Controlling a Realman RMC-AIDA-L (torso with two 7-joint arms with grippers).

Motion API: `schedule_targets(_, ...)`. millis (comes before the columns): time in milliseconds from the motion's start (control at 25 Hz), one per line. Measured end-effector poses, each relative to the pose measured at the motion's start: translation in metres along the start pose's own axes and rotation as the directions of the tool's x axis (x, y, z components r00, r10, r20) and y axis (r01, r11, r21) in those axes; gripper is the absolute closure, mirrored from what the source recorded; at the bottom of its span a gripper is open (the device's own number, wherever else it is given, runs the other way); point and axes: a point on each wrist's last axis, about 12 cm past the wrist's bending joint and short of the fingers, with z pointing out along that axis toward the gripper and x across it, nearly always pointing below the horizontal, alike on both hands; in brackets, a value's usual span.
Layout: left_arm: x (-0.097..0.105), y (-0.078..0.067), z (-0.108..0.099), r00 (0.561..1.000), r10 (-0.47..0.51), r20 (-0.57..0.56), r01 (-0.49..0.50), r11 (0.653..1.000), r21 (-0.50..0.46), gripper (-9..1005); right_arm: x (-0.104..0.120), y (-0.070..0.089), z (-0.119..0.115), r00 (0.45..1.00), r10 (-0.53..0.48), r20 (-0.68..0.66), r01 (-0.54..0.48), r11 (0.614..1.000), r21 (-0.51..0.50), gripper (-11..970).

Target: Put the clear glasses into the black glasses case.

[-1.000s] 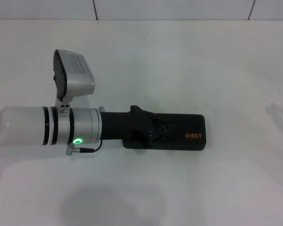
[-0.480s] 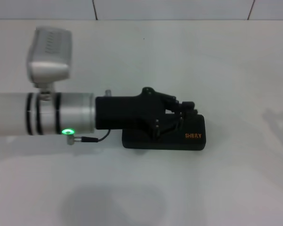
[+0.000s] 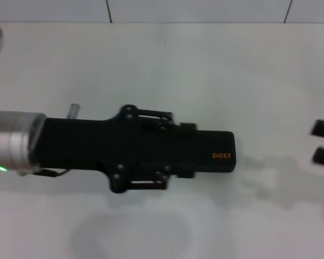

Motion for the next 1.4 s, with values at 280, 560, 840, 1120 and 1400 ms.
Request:
schedule_targets(280,0.008,-0.001,-0.032,0.997,-0.067,-0.031,0.064,0.994,-0.088,406,0.019,-0.001,0.054,0.997,-0.037,0.071,0.048,0.984,-0.171,425)
schedule_targets(560,0.018,-0.009,-0.044,0.995,-0.096,-0.028,0.091,0.987,-0.132,249,0.018,-0.004,0.071,0.995,-0.051,0.084,0.068,0.974,-0.214,152)
schedule_targets(840,0.02,-0.011,-0.045,0.995,-0.101,-0.021,0.097,0.986,-0.138,239,0.017,-0.005,0.073,0.995,-0.055,0.084,0.072,0.973,-0.22,74)
schedule_targets(1120,0.021,-0.012,-0.046,0.994,-0.107,-0.016,0.104,0.984,-0.143,239,0.018,-0.003,0.072,0.995,-0.051,0.086,0.069,0.973,-0.222,74)
schedule_targets(1400,0.023,-0.013,-0.047,0.993,-0.114,-0.016,0.111,0.983,-0.147,239,0.019,-0.003,0.075,0.995,-0.037,0.093,0.057,0.972,-0.227,74)
